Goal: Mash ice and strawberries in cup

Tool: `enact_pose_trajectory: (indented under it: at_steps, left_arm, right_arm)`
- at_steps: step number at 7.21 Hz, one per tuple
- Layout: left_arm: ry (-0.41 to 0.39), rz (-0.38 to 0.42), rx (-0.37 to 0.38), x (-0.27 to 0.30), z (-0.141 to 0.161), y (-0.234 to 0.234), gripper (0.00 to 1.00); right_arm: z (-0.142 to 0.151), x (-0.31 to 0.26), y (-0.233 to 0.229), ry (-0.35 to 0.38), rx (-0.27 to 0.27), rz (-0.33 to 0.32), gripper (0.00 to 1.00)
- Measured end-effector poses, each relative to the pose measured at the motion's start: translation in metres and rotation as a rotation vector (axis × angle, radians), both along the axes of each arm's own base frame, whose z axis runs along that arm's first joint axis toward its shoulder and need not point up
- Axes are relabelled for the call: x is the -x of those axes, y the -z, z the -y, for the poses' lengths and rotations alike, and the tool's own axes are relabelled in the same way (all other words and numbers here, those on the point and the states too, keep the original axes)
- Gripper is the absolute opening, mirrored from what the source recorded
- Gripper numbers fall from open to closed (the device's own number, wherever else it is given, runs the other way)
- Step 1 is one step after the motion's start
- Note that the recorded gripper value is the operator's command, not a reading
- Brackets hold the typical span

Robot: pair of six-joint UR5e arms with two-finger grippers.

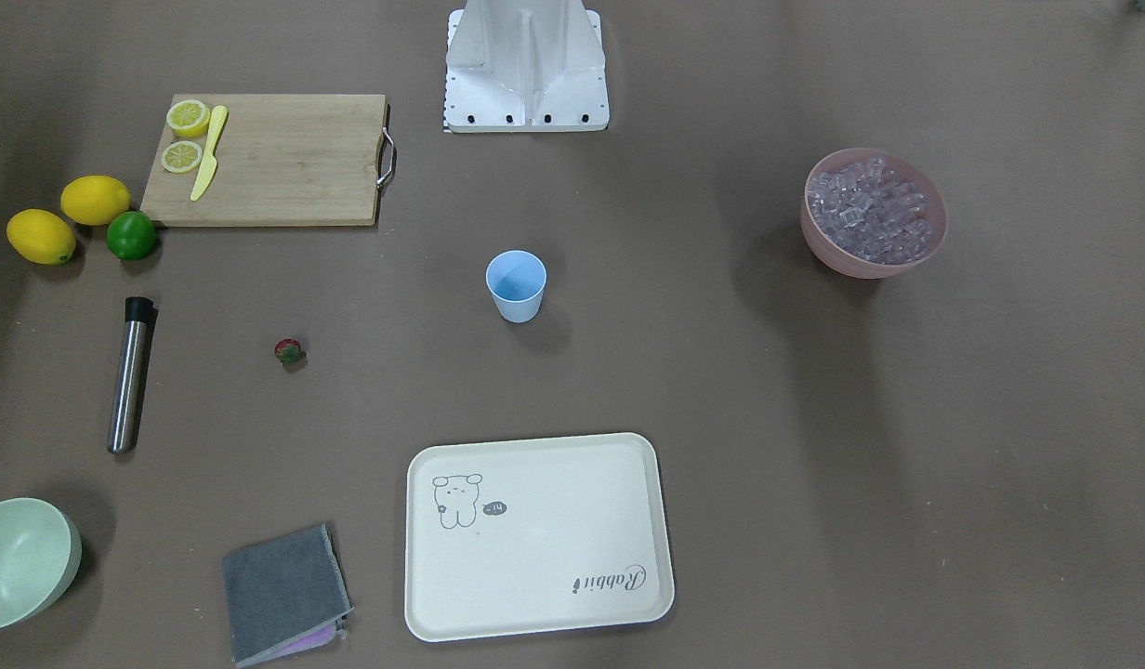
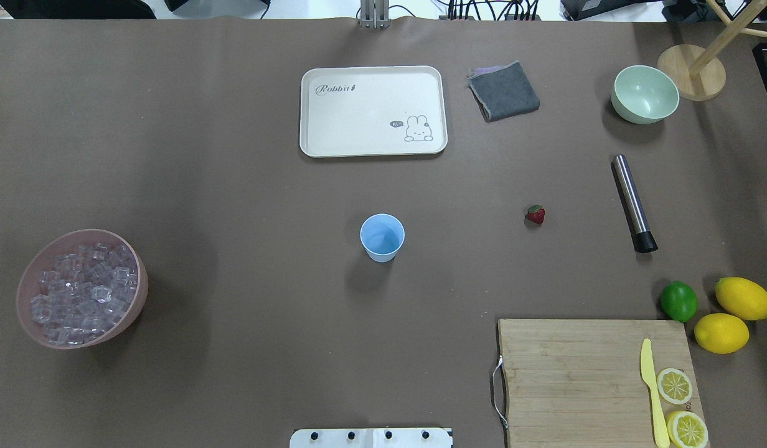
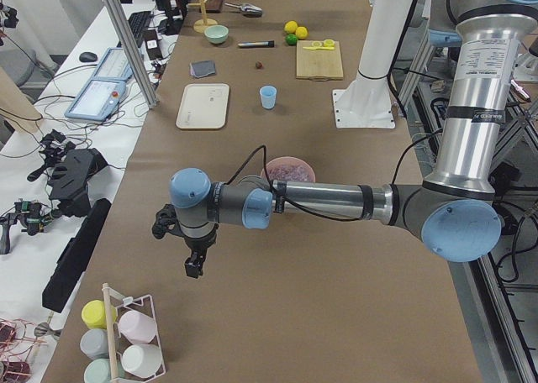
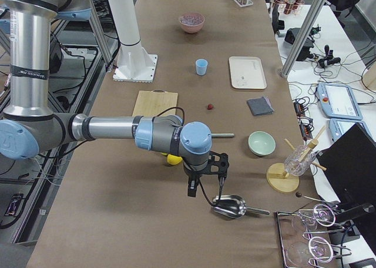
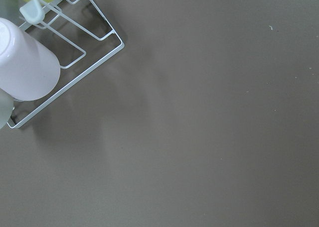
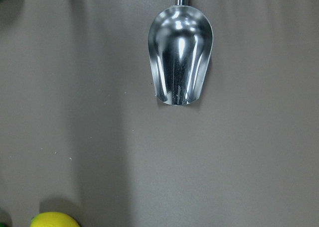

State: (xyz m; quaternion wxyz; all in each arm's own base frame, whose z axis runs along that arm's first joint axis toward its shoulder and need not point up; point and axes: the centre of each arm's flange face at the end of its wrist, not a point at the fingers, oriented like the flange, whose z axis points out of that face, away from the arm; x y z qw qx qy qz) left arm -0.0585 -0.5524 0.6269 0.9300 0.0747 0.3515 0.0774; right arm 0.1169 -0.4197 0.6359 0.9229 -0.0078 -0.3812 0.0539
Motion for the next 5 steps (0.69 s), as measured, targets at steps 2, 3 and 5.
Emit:
enact_pose_trajectory:
  at_steps: [2, 3, 5]
  left_arm:
    - [0.000, -0.002, -0.005, -0.0002, 0.0026, 0.0034, 0.98]
    - [0.003, -0.004, -0.011, -0.0001, 0.0036, 0.0062, 0.98]
    - [0.003, -0.004, -0.025, 0.0000, 0.0046, 0.0097, 0.98]
  right_arm:
    - [0.0001, -0.0001, 0.0028, 0.000, -0.005, -0.002, 1.00]
    - [0.0009, 0.0000, 0.0041, 0.000, -0.008, -0.002, 1.00]
    - [0.0030, 0.0002, 0.0066, 0.001, -0.014, -0.003, 1.00]
